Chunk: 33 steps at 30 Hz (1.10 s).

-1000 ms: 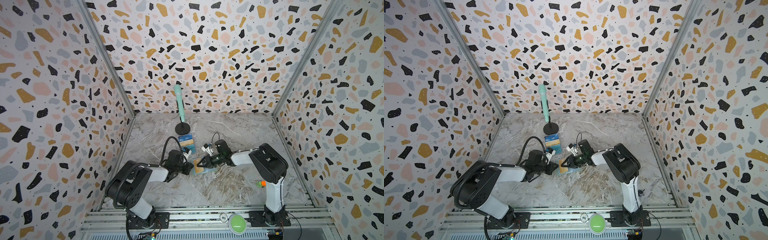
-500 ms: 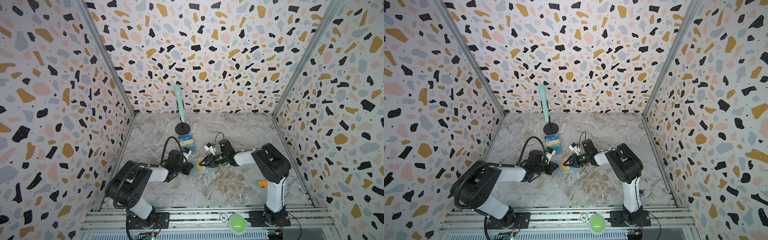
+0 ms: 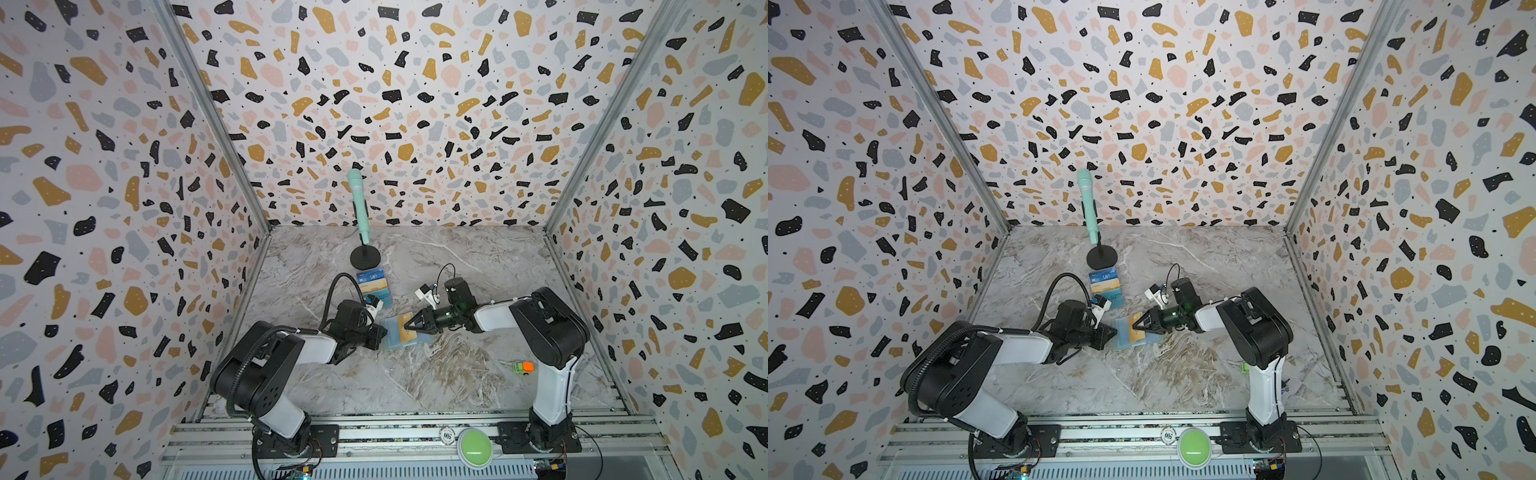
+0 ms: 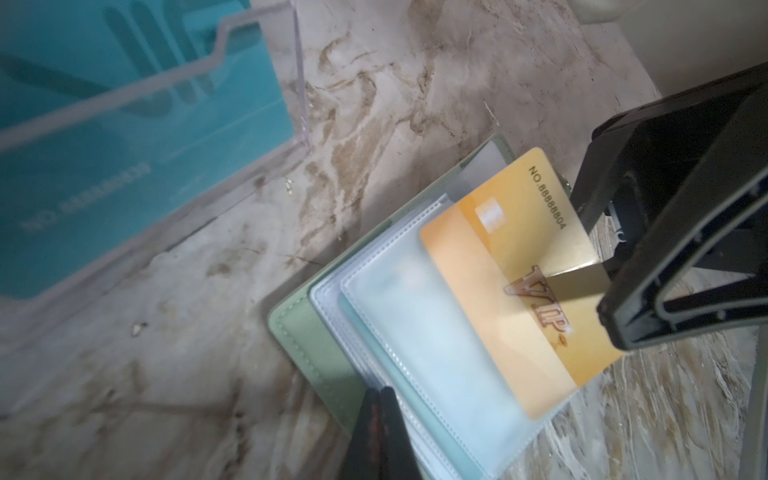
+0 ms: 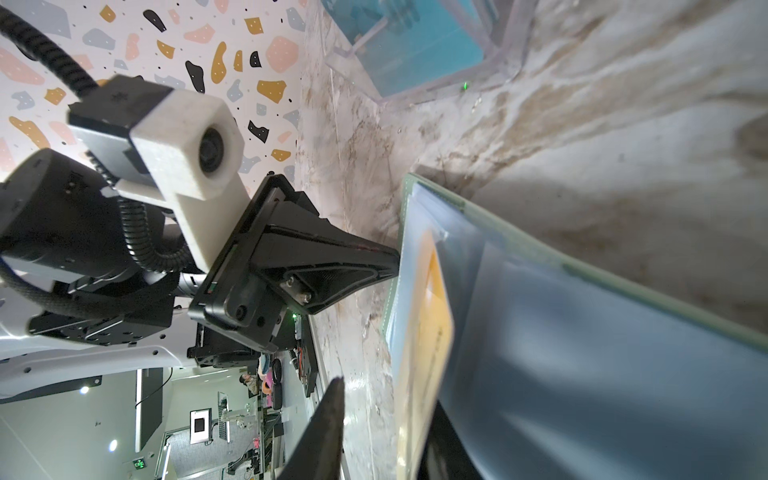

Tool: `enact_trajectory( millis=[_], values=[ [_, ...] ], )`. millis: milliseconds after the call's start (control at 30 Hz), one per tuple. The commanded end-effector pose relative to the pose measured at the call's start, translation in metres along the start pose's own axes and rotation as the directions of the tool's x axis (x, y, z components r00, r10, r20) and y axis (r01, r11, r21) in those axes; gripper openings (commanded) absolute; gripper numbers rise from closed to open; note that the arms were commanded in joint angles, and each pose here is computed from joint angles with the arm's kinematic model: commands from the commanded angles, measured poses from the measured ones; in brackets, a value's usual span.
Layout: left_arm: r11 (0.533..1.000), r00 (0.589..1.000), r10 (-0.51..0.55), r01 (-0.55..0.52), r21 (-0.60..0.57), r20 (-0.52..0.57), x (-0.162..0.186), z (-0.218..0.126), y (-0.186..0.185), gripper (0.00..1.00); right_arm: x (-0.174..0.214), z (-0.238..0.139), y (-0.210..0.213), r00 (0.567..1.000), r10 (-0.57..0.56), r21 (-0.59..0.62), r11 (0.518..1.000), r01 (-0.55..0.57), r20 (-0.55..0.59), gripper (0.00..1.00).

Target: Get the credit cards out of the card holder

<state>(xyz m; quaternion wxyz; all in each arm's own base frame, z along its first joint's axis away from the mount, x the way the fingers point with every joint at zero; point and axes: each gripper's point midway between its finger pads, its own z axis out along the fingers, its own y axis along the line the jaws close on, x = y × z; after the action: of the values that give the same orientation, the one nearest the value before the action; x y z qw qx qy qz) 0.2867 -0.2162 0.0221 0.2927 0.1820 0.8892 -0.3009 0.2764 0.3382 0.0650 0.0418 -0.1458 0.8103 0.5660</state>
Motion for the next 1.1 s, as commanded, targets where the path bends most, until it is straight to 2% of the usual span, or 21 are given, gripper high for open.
enact_trajectory(
  millis=[0, 367, 667, 833, 967, 1067],
  values=[
    [1.000, 0.999, -0.012, 0.011, -0.024, -0.039, 0.016, -0.001, 0.004, 0.00, -0.005, -0.009, 0.019, 0.998, -0.060, -0.026, 0.998, 0.060, 0.021, 0.28],
    [1.000, 0.999, 0.004, -0.004, -0.014, -0.036, 0.015, -0.004, 0.001, 0.00, -0.007, -0.013, 0.012, 0.998, -0.056, 0.011, 0.998, 0.055, 0.036, 0.19],
    [1.000, 0.999, 0.022, -0.022, 0.009, -0.025, 0.011, -0.007, -0.005, 0.00, -0.008, -0.018, 0.004, 0.996, -0.069, 0.095, 0.993, 0.064, 0.048, 0.12],
    [0.999, 0.999, 0.035, -0.035, 0.010, 0.000, 0.006, -0.012, -0.007, 0.02, -0.011, -0.022, 0.005, 0.995, -0.077, 0.112, 0.991, 0.070, 0.057, 0.06],
    [0.999, 0.999, 0.046, -0.046, 0.005, 0.014, 0.001, -0.015, -0.009, 0.05, -0.012, -0.024, 0.006, 0.995, -0.084, 0.119, 0.990, 0.076, 0.061, 0.05],
    [0.998, 0.998, 0.060, -0.061, 0.018, 0.027, -0.002, -0.018, -0.013, 0.13, -0.013, -0.027, 0.006, 0.993, -0.094, 0.134, 0.987, 0.085, 0.064, 0.04]
  ],
)
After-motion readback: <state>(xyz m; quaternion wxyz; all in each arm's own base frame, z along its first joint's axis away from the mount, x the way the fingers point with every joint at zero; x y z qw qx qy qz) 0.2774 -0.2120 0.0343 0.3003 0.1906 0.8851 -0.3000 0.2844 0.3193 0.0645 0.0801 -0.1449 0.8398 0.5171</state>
